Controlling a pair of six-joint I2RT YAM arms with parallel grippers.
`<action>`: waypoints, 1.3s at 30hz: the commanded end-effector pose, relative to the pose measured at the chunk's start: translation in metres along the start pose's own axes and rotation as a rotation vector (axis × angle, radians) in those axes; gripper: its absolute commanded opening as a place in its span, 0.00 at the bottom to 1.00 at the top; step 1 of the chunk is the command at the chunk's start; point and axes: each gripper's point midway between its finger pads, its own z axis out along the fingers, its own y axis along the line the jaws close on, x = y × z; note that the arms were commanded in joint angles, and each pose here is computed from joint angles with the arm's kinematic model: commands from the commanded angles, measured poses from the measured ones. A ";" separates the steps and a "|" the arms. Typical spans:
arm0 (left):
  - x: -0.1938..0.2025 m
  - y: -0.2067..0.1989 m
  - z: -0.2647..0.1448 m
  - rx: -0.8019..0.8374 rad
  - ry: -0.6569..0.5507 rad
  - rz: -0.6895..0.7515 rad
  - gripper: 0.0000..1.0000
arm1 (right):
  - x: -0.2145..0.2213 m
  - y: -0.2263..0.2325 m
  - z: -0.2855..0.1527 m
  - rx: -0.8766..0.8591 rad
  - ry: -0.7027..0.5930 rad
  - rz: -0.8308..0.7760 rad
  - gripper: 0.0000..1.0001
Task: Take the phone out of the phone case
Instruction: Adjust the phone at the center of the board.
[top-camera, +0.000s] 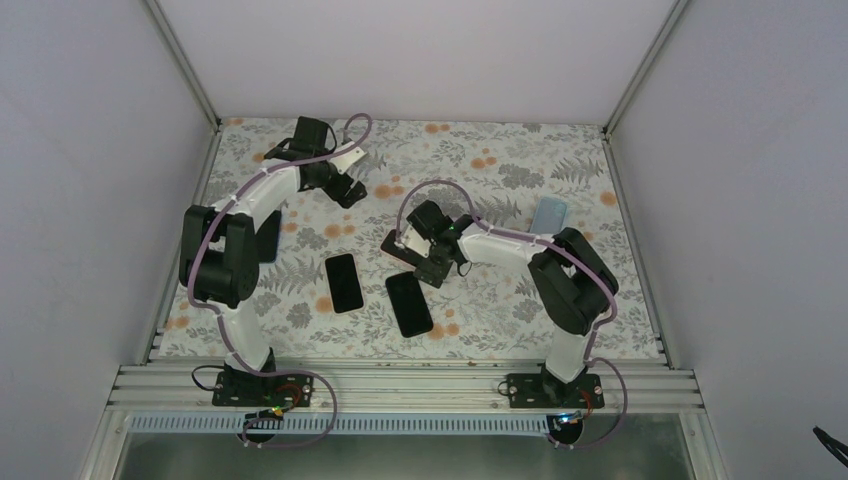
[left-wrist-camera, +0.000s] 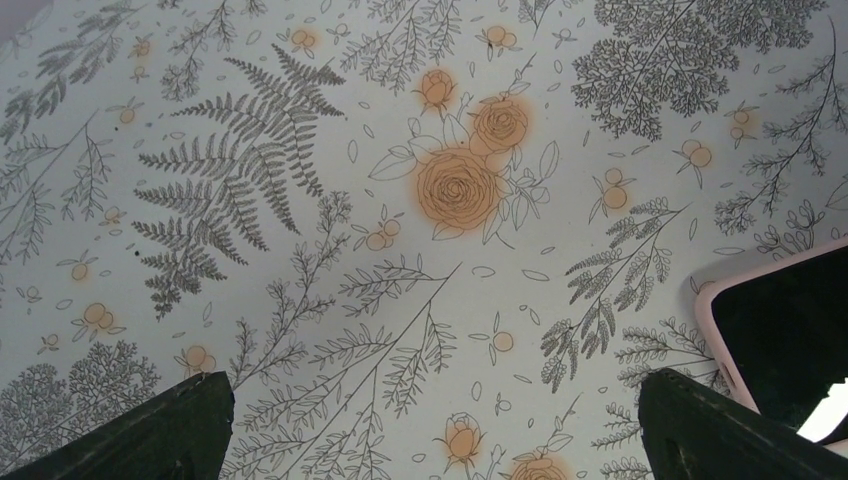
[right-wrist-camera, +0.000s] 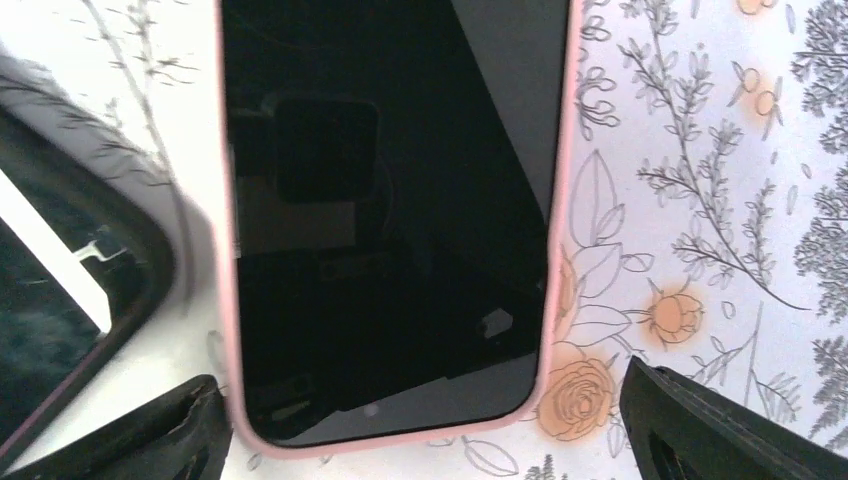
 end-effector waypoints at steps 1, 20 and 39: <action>0.000 0.003 -0.001 -0.018 -0.013 -0.009 1.00 | 0.003 -0.016 0.013 0.100 0.012 -0.010 1.00; 0.012 -0.003 -0.013 -0.045 -0.011 0.028 1.00 | -0.015 -0.106 0.065 0.368 0.058 -0.017 1.00; 0.044 0.029 0.035 -0.207 0.140 0.038 1.00 | -0.061 -0.130 0.107 0.247 0.034 0.056 1.00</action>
